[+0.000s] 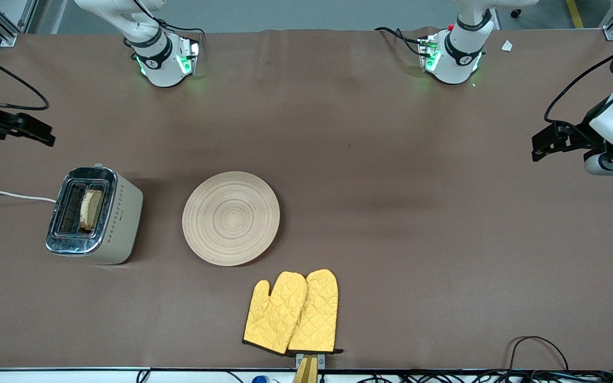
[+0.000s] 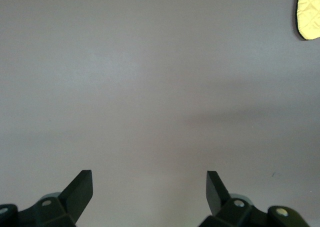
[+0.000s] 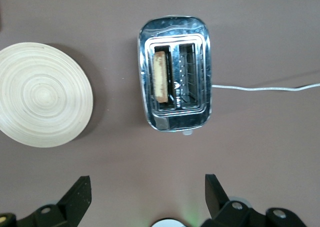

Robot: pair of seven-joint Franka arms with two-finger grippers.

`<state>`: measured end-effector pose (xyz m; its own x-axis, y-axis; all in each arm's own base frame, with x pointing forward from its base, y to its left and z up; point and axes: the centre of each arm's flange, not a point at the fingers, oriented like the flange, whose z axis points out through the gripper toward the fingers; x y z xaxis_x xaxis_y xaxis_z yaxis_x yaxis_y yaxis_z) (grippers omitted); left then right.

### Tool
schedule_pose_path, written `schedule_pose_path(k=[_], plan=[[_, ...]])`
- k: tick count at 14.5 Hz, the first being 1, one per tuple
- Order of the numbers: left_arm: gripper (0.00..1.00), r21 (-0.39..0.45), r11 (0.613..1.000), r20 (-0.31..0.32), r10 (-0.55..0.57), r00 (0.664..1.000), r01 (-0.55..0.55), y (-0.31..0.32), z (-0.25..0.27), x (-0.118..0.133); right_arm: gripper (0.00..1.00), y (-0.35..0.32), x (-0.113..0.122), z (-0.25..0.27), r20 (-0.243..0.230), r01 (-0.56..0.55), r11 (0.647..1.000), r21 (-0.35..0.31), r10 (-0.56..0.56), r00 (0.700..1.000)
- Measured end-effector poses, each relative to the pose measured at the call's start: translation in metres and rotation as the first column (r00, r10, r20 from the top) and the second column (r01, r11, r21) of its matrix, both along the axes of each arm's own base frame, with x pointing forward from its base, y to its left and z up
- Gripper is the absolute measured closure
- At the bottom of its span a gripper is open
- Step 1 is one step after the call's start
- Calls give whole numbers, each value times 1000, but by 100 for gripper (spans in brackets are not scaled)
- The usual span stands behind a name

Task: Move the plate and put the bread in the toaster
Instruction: 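Open the right gripper and raise it away from the toaster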

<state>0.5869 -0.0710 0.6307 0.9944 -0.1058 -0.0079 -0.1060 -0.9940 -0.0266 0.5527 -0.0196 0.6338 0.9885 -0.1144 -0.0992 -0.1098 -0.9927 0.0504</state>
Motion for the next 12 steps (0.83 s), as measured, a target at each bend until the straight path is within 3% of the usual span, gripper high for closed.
schedule_pose_path(k=[4, 12], plan=[[0, 0, 1000, 1, 2, 1000, -2, 1, 0, 0, 0, -25, -7, -8, 33, -48, 999, 17, 48, 998], [0, 0, 1000, 1, 4, 1000, -4, 2, 1, 0, 0, -18, -14, -7, 57, -77, 997, 17, 76, 995]])
